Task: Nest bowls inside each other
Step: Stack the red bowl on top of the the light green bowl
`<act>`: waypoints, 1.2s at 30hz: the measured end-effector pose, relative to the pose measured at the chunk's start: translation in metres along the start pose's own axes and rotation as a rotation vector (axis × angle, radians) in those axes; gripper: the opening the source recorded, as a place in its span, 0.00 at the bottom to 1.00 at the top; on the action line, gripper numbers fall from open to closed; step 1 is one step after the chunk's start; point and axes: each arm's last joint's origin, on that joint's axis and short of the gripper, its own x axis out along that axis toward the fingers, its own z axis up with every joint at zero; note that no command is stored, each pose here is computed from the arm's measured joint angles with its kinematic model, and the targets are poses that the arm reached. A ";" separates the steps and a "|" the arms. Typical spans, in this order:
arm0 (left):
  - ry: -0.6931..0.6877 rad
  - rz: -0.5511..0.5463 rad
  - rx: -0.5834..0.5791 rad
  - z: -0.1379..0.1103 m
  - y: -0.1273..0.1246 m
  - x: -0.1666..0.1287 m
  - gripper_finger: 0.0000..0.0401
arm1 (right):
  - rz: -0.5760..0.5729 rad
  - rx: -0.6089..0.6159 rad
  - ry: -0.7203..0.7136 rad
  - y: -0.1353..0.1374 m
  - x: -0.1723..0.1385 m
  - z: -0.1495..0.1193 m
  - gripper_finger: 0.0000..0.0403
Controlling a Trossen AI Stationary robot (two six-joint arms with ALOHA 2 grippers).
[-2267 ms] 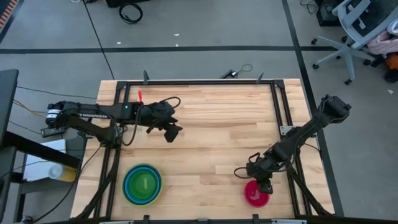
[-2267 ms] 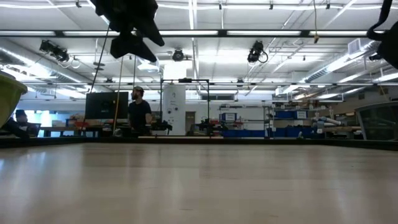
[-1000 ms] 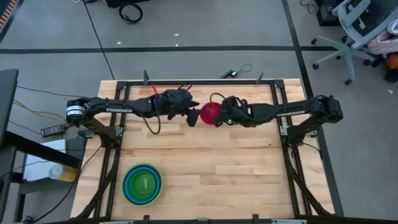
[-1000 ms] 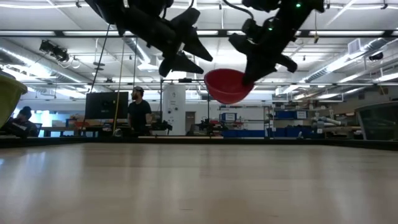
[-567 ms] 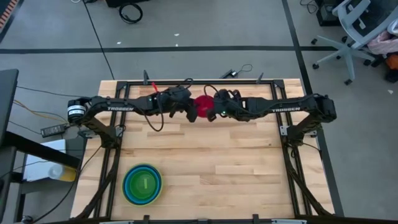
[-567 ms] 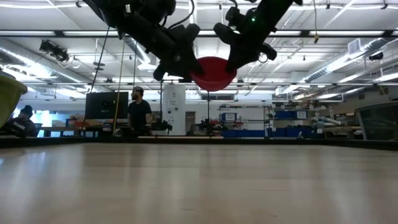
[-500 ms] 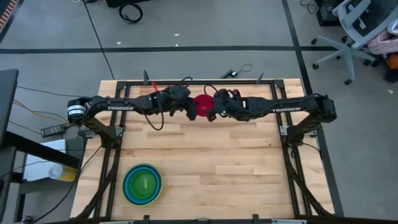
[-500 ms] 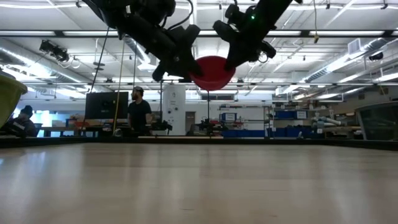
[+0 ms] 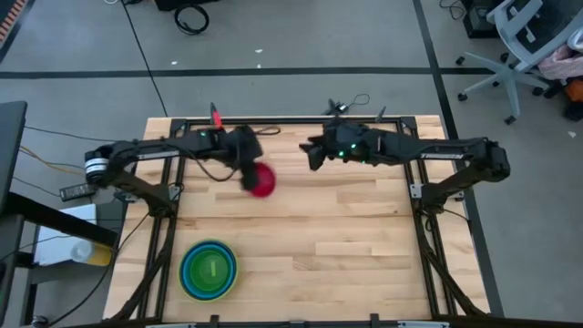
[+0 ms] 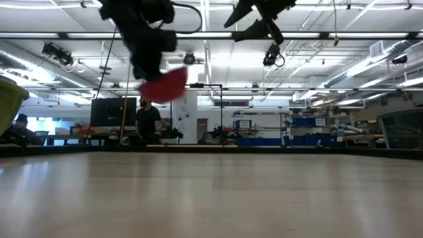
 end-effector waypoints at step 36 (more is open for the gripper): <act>0.562 -0.385 0.043 -0.170 -0.158 -0.028 0.18 | -0.292 -0.015 0.111 -0.059 -0.011 0.013 0.56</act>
